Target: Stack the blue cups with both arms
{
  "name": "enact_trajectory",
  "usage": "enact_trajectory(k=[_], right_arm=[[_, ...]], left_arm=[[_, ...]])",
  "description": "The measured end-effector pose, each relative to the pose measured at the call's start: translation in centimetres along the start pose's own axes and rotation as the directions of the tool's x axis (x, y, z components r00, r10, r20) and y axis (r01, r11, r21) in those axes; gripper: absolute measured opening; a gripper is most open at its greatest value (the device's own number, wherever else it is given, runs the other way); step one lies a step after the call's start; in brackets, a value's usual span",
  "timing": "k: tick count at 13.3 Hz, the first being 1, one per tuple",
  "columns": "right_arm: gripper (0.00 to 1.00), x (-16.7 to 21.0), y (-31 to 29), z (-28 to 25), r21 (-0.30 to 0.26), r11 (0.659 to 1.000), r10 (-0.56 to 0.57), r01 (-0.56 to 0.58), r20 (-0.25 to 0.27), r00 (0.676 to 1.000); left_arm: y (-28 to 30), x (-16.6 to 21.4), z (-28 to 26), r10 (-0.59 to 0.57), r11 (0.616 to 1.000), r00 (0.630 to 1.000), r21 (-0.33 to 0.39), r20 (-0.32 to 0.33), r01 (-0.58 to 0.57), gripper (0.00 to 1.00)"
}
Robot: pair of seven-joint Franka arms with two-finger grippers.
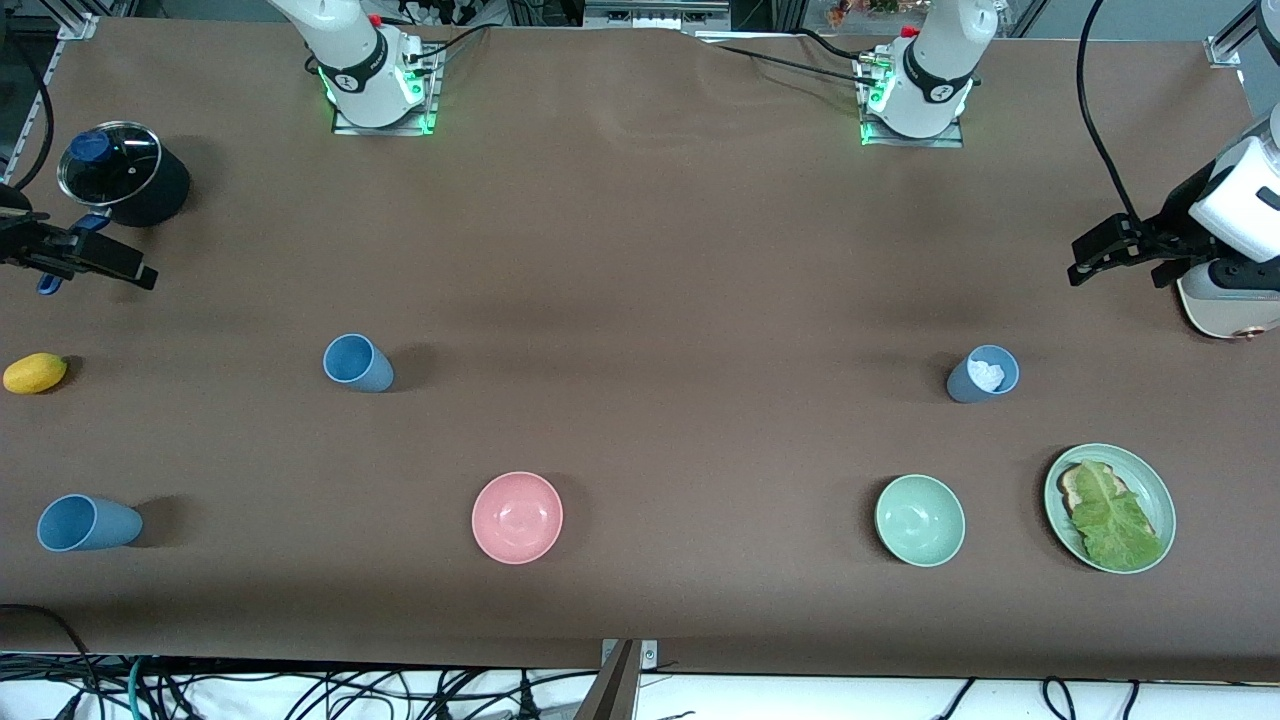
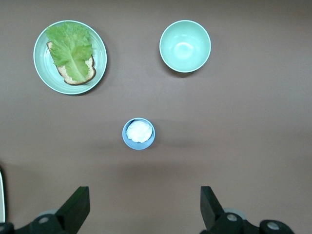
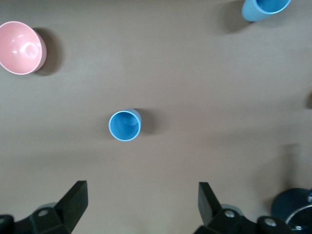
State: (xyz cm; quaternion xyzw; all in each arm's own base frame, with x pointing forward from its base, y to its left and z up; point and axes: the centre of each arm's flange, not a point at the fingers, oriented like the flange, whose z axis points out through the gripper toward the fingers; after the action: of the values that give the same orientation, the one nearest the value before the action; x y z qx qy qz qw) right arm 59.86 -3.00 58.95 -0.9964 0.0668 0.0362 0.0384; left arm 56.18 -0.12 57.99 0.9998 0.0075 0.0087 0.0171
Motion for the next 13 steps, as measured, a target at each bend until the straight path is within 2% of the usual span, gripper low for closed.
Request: enact_trajectory(k=[2, 7, 11, 13], right_arm=[[1.0, 0.8, 0.3, 1.5, 0.011, 1.0, 0.008, -0.008, 0.027, 1.0], [1.0, 3.8, 0.9, 8.2, -0.011, 1.0, -0.008, 0.01, 0.127, 0.992], [1.0, 5.6, -0.4, 11.7, -0.011, 0.997, -0.071, 0.073, 0.126, 0.99], [1.0, 6.0, -1.9, 13.9, -0.014, 0.995, -0.091, 0.094, 0.132, 0.987]], left_arm=[[0.1, 0.0, 0.1, 0.001, 1.0, 1.0, 0.0, 0.001, -0.001, 1.0], [0.1, 0.0, 0.1, 0.002, 1.0, 1.0, 0.0, 0.001, -0.002, 1.0], [-0.1, 0.0, 0.2, 0.002, 1.0, 1.0, 0.008, 0.006, -0.002, 1.0], [-0.8, 0.4, 1.0, 0.007, 0.997, 1.0, 0.071, 0.017, -0.008, 1.0]])
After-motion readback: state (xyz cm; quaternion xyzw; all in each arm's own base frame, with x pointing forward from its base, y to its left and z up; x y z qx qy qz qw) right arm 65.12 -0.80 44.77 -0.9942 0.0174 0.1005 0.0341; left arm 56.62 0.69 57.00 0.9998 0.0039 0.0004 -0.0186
